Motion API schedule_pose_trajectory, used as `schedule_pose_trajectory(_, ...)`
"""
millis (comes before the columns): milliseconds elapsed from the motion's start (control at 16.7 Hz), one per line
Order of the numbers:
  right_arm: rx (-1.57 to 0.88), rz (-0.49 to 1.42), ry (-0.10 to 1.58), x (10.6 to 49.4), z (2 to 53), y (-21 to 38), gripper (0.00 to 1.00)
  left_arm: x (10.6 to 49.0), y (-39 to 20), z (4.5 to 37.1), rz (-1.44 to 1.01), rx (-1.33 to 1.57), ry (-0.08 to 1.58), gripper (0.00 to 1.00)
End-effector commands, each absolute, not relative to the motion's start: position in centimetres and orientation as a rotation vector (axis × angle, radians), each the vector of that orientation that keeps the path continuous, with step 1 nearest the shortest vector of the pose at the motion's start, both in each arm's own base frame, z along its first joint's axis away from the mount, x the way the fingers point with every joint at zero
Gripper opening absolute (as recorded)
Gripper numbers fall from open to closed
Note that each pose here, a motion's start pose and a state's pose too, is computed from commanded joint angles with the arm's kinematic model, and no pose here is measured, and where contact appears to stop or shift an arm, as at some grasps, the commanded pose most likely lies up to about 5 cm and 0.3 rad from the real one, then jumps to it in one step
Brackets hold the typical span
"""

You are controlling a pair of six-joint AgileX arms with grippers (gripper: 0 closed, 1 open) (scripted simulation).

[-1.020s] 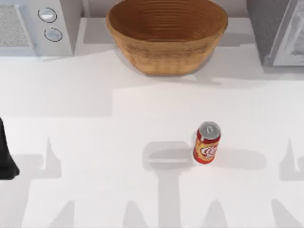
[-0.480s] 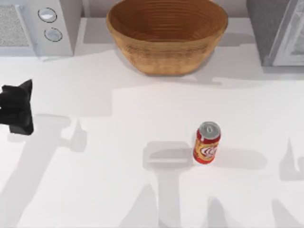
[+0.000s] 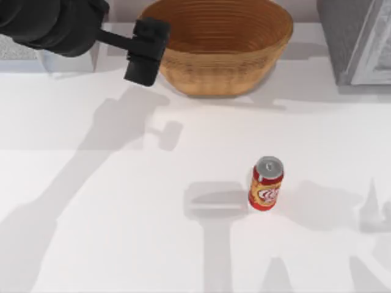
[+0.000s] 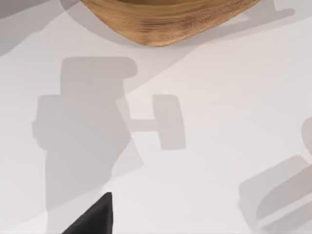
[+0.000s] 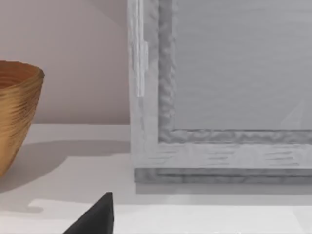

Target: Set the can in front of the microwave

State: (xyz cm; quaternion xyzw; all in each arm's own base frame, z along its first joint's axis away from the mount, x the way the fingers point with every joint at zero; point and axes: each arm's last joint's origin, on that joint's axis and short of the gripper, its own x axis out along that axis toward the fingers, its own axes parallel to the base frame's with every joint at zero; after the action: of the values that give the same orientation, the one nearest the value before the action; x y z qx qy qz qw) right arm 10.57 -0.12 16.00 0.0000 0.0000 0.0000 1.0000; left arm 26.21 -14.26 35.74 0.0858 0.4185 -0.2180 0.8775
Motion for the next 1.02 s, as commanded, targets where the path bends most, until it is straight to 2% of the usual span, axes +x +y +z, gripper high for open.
schedule_pose_trajectory(180, 0.0, 0.0, 0.0, 10.6, 16.0, -0.1, 1.0, 29.9, -20.6, 34.7, -0.524, 0.275, 1.047, 1.0)
schedule_pose_trajectory(420, 0.0, 0.0, 0.0, 10.6, 16.0, -0.1, 1.0, 32.2, -28.7, 30.6, -0.587, 0.417, 1.247, 1.0)
schedule_pose_trajectory(780, 0.0, 0.0, 0.0, 10.6, 16.0, -0.1, 1.0, 31.6, -36.4, 23.6, -0.625, 0.592, 1.44, 1.0)
schedule_pose_trajectory(1020, 0.0, 0.0, 0.0, 10.6, 16.0, -0.1, 1.0, 31.2, -37.7, 22.0, -0.629, 0.63, 1.476, 1.0)
